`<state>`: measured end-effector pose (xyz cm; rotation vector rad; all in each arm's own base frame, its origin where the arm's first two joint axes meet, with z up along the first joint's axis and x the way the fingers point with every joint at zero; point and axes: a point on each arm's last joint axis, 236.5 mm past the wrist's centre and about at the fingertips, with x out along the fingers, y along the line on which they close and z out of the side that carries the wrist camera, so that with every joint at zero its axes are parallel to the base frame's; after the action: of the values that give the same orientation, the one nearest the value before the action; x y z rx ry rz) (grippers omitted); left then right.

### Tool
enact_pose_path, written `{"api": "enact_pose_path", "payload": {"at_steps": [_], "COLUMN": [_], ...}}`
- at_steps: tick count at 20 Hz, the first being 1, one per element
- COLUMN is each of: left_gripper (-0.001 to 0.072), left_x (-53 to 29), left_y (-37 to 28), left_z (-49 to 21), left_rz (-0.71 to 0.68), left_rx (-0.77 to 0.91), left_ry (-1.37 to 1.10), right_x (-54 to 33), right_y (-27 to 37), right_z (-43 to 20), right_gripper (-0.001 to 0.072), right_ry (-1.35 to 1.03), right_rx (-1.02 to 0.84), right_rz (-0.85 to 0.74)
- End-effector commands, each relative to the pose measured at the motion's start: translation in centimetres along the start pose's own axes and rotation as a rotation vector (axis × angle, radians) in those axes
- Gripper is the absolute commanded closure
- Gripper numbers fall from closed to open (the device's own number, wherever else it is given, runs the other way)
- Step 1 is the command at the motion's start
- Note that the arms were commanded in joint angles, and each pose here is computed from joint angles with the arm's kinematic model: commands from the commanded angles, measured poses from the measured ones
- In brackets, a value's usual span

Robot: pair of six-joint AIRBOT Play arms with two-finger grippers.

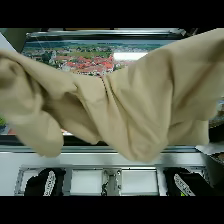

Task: Fold the clothes and pants, and hang the long-sleeved shirts on hangers.

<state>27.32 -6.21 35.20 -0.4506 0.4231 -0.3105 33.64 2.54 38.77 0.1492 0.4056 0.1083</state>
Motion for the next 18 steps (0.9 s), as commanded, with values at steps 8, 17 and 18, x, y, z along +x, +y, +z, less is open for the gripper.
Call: {"api": "enact_pose_path", "payload": {"at_steps": [8, 17, 18], "left_gripper": [0.069, 0.0689, 0.069], "left_x": [14.3, 15.2, 15.2], "left_y": [17.6, 18.7, 18.7], "left_z": [-27.4, -29.1, -29.1], "left_rz": [0.205, 0.217, 0.217], "left_rx": [-0.427, -0.458, -0.458], "left_ry": [0.737, 0.789, 0.788], "right_x": [17.8, 9.5, 9.1], "right_y": [-5.2, 3.8, 4.6], "right_z": [-18.5, -46.9, -48.4], "right_gripper": [0.0035, 0.0035, 0.0035], "right_ry": [0.67, 1.12, 1.137], "right_rx": [0.004, 0.388, 0.383], "right_rz": [-0.023, 0.189, 0.197]}}
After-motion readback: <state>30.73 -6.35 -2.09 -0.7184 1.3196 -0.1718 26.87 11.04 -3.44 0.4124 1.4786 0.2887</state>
